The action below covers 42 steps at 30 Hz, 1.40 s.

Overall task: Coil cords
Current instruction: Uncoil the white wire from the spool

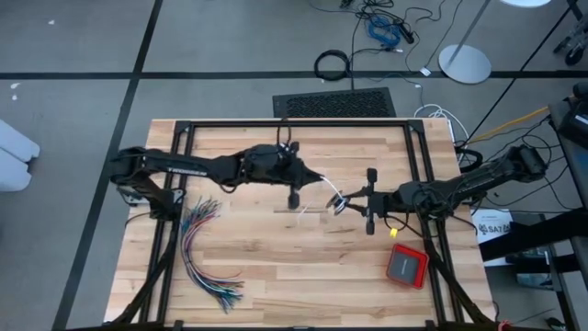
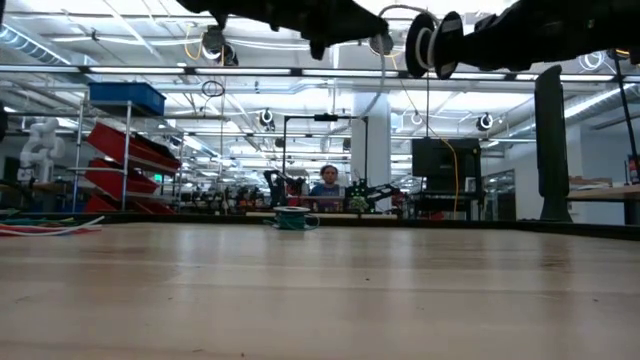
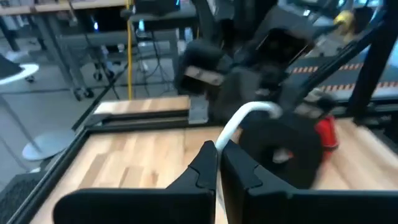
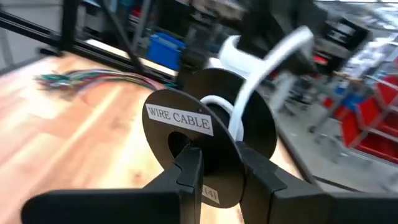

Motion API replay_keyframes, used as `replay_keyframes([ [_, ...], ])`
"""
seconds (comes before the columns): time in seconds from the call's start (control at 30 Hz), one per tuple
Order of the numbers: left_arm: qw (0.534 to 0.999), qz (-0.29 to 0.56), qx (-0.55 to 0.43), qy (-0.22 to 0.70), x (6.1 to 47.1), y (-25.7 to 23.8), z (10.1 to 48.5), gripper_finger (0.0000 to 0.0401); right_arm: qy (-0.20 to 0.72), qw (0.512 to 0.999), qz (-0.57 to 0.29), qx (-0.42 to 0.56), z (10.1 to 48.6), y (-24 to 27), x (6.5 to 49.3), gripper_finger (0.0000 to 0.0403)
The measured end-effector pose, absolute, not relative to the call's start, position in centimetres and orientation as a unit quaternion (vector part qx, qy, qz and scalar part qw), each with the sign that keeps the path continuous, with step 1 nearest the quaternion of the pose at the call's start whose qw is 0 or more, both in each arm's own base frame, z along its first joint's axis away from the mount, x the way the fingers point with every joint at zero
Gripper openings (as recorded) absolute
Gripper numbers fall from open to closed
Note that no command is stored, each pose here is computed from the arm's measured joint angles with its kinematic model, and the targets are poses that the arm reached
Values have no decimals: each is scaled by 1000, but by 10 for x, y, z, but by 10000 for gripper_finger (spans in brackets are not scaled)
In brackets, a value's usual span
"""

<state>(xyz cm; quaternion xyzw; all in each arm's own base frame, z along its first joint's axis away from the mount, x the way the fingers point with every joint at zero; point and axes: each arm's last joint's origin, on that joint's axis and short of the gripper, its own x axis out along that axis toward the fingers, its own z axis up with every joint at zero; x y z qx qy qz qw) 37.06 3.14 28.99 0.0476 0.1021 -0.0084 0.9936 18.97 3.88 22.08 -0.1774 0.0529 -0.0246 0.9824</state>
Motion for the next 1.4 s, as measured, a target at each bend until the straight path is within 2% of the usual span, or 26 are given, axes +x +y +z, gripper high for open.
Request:
replay_keyframes([
  [0.27,984,12,32,174,401,57,260,5,54,985,14,-161,219,42,189,61],
  [0.47,971,15,-3,238,408,65,231,4,60,985,16,-164,218,43,188,61],
  [0.83,953,12,-15,301,402,64,218,4,78,979,-11,-187,217,40,185,64],
  [1.17,927,19,-40,372,393,65,203,4,67,980,-29,-183,222,40,183,111],
  [1.3,918,18,-52,392,389,60,196,4,62,981,-39,-181,225,39,181,109],
  [1.4,916,-17,-61,396,389,48,194,4,63,980,-54,-181,225,37,179,96],
])
